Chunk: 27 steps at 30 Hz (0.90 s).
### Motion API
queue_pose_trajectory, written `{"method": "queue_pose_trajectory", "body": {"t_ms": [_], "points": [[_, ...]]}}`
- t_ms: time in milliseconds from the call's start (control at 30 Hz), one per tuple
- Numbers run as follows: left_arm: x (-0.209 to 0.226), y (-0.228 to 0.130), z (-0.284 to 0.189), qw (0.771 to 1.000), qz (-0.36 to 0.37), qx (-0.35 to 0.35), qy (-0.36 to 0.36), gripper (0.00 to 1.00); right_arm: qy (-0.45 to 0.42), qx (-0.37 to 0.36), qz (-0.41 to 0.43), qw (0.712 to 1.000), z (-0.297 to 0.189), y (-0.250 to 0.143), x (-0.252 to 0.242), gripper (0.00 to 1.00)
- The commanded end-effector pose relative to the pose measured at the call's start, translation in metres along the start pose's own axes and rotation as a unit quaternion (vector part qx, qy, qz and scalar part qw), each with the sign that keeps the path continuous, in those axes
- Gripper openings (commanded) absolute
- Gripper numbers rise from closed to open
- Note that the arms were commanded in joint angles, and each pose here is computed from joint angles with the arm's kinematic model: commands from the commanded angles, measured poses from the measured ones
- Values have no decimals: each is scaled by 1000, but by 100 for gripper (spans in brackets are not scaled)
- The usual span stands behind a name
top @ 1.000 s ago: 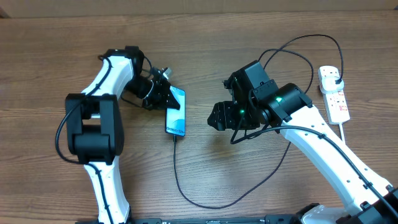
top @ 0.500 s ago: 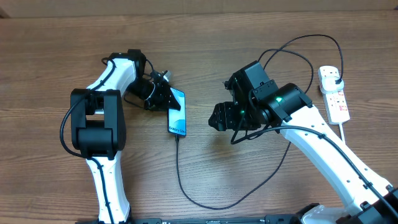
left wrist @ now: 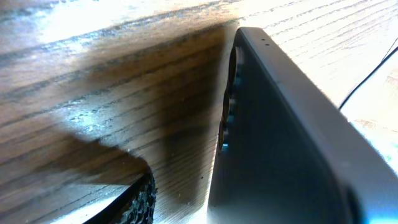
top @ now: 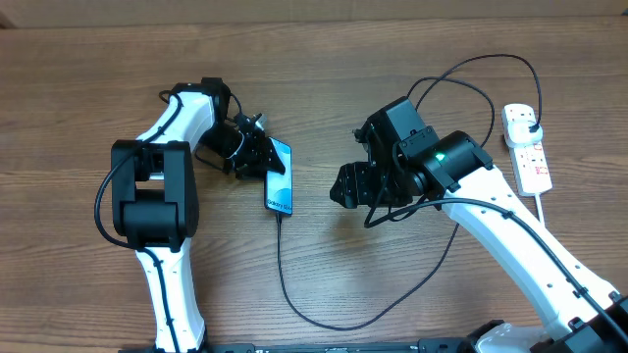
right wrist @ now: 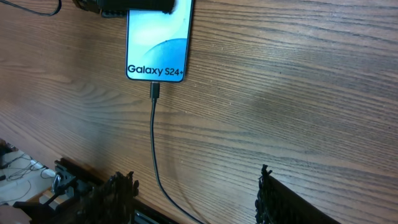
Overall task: Plug charger to phone and switch on socket
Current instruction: 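Lower the plugged-in phone flat onto the table with the left gripper, then open both grippers and lift them away from the phone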
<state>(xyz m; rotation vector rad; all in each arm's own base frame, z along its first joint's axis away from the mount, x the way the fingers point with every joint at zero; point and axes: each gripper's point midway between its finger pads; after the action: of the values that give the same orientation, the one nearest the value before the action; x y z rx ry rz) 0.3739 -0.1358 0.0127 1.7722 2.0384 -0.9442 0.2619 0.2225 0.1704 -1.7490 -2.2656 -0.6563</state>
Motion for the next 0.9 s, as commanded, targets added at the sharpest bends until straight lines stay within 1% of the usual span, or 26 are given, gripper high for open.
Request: {"method": "queue_pose_trajectory", "body": {"t_ms": [0,133,200,367,467,567,733,867], "points": [[-4,3,3,1000,4,-4,1,44,-4,-8,-4,1000,-2,6,0,66],[-6,3,5,1000,-18,-4,2,41,-4,-8,-4,1000,-2,6,0,66],[-7,2,6,1000,-17,-3,3,41,-3,-9,-4,1000,-2,6,0,66],[-8,6,6,1000,-10,-11,3,46,-3,-9,-4,1000,-2,6,0,66],[-7,11,6,1000,-8,-21,6,47,-3,-9,-4,1000,-2,6,0,66],[-4,14,6,999,-26,-26,15,48,-3,-9,-4,1000,-2,6,0,66],[-1,14,6,999,-27,-27,23,48,-3,-9,-4,1000,-2,6,0,66],[10,16,5,997,-37,-35,54,48,-3,-9,-4,1000,-2,6,0,66]]}}
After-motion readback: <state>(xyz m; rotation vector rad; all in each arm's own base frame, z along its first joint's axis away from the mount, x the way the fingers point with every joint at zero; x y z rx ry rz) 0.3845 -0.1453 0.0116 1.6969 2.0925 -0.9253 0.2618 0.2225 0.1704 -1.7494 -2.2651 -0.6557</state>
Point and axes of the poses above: each gripper's point midway between its finger pads, its own z axis out along the fingers, its own x axis along the line the jaws close on, y = z × x, and after that the axes turned 7 degrees about -z, right-handed
